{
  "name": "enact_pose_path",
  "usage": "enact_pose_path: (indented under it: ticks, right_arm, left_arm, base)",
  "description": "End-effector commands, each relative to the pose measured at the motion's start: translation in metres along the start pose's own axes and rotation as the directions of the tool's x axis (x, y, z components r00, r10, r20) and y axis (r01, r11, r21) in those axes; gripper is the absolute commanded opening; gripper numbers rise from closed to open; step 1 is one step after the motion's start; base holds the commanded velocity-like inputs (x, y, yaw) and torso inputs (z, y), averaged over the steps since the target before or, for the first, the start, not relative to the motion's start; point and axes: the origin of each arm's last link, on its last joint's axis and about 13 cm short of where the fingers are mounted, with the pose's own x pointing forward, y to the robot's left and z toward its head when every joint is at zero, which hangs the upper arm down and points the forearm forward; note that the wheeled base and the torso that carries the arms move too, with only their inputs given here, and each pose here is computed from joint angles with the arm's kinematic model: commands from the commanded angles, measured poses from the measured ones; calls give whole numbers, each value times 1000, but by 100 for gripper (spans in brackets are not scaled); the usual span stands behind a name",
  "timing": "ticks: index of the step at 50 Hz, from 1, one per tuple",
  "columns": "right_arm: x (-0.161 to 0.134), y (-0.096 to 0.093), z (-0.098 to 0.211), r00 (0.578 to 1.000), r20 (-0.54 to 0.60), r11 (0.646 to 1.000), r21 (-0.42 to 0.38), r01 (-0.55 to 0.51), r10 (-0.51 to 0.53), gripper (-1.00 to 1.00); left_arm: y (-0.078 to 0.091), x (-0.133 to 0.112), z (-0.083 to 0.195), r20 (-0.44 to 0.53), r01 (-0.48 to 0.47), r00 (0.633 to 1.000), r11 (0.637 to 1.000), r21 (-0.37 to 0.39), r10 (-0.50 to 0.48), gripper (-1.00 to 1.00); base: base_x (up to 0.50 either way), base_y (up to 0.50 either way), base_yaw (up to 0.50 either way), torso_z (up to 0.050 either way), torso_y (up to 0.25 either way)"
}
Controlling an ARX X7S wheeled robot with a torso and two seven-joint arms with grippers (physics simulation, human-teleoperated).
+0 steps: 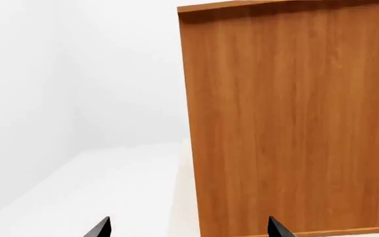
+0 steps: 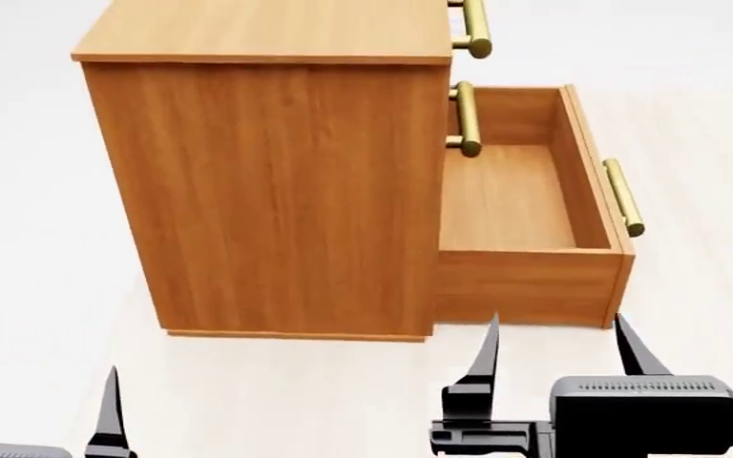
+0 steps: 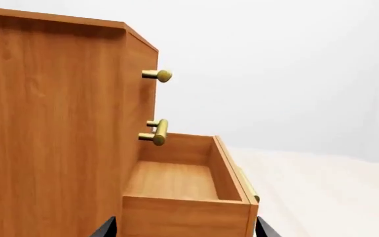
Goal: Close the bottom drawer of the cabinet.
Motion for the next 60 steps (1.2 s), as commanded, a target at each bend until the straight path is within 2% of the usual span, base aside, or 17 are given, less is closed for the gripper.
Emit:
enact_pose_path:
  ticks: [1,24,29,32,34,37,40,44,49,60]
  right_arm:
    - [-1,0,2,1000,5,1000,27,-5,5,100]
    - [1,-1,1,1000,-1,1000,20,3,-3,100]
    - [3,-3,2,999,-8,999,8,35,-35,100]
    - [4,-6,8,997,-33,997,-37,68,-69,100]
    - [4,-9,15,997,-13,996,-44,79,-79,100]
    - [7,-15,26,997,-16,993,-96,73,-75,100]
    - [10,-21,37,998,-8,994,-93,63,-64,100]
    - [16,-30,53,997,-3,988,-134,80,-81,100]
    - [28,-48,76,995,12,980,-173,101,-101,100]
    - [44,-83,80,982,-15,960,-211,182,-189,100]
  left_arm:
    - [-3,-1,0,-18,-13,1000,1000,-11,12,100]
    - [-3,-2,-1,-23,-16,1000,1000,-13,15,100]
    - [-3,-2,-2,-25,-18,1000,1000,-13,18,100]
    - [-3,-3,-2,-26,-20,999,1000,-13,20,100]
    - [-2,-3,-2,-27,-21,999,1000,-14,21,100]
    - [-2,-3,-3,-27,-22,999,1000,-15,22,100]
    - [-2,-3,-3,-26,-22,999,1000,-17,22,100]
    - [-2,-3,-2,-25,-22,999,1000,-18,22,100]
    - [-2,-3,-2,-25,-23,999,1000,-20,22,100]
    - [-2,-4,-3,-28,-23,999,1000,-21,22,100]
  base:
    - [500,0,0,0,0]
    - [500,0,0,0,1]
    - [146,0,0,0,0]
    - [0,0,0,0,0]
    - [0,0,0,0,0]
    - [0,0,0,0,0]
    - [0,0,0,0,0]
    - [0,0,0,0,0]
    - [0,0,0,0,0]
    - [0,0,0,0,0]
